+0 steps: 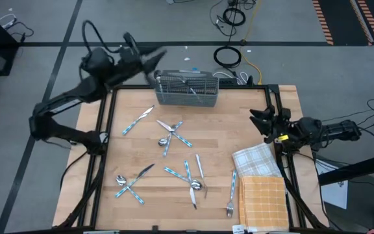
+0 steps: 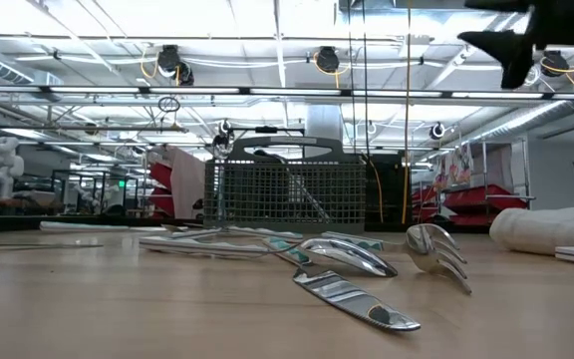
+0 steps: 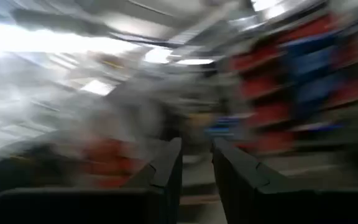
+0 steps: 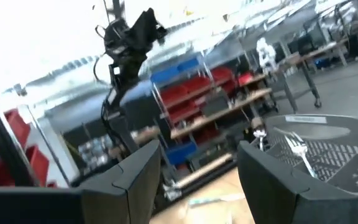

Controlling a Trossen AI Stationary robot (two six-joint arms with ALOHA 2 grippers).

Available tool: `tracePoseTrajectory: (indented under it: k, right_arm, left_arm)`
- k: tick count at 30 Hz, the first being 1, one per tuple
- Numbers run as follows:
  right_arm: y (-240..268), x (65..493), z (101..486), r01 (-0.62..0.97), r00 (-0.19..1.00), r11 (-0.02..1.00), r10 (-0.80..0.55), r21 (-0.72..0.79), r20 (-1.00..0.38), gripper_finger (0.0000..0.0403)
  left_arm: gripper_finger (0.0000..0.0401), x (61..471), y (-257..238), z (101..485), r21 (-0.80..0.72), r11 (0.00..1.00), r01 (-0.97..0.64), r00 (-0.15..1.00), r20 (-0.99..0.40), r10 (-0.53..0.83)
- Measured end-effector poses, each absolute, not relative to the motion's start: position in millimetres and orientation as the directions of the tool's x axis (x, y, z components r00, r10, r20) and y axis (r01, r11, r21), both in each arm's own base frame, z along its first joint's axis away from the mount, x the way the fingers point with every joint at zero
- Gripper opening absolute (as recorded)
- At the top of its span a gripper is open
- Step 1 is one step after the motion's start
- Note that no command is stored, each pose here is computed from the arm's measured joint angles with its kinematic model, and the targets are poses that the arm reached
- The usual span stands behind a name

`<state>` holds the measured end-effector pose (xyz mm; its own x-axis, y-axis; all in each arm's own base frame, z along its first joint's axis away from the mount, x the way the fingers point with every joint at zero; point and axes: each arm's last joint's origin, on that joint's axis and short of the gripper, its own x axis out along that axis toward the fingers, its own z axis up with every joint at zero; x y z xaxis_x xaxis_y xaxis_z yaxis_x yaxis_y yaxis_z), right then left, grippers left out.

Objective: Sort silverware
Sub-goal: Put the bottom right blue fork into the gray silverware basket

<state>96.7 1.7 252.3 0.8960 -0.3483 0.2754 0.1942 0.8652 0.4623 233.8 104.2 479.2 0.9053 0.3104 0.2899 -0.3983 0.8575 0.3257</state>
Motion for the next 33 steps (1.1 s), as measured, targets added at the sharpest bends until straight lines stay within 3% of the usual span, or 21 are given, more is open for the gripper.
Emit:
tracePoseTrajectory:
  k: [4, 9, 13, 18, 25, 33]
  right_arm:
    - [6, 113, 281, 0.205, 0.949, 0.891, -0.282, 0.405, 0.14, 0.0201]
    - [17, 161, 304, 0.234, 0.96, 0.935, -0.178, 0.267, -0.215, 0.0201]
    - [27, 204, 306, 0.29, 0.837, 0.921, -0.112, 0.261, -0.535, 0.0201]
    - [46, 245, 282, 0.476, 0.589, 0.806, 0.003, 0.35, -0.808, 0.0201]
    - [112, 267, 221, 0.683, 0.319, 0.634, 0.189, 0.363, -0.929, 0.0201]
    - [173, 259, 197, 0.89, 0.31, 0.273, 0.227, 0.366, -0.923, 0.0201]
  left_arm:
    - [0.0095, 219, 91, 463, 0.073, 0.996, -0.048, 0.998, 0.043, 0.045]
    - [0.0095, 206, 72, 448, -0.201, 0.971, 0.126, 0.977, -0.143, -0.157]
    - [0.0095, 196, 57, 452, -0.241, 0.955, 0.172, 0.967, -0.143, -0.21]
    - [0.0095, 176, 45, 463, -0.204, 0.956, 0.212, 0.968, -0.089, -0.234]
    - [0.0095, 139, 32, 473, -0.156, 0.962, 0.223, 0.971, -0.047, -0.233]
    - [0.0095, 110, 22, 476, -0.1, 0.968, 0.23, 0.972, -0.017, -0.233]
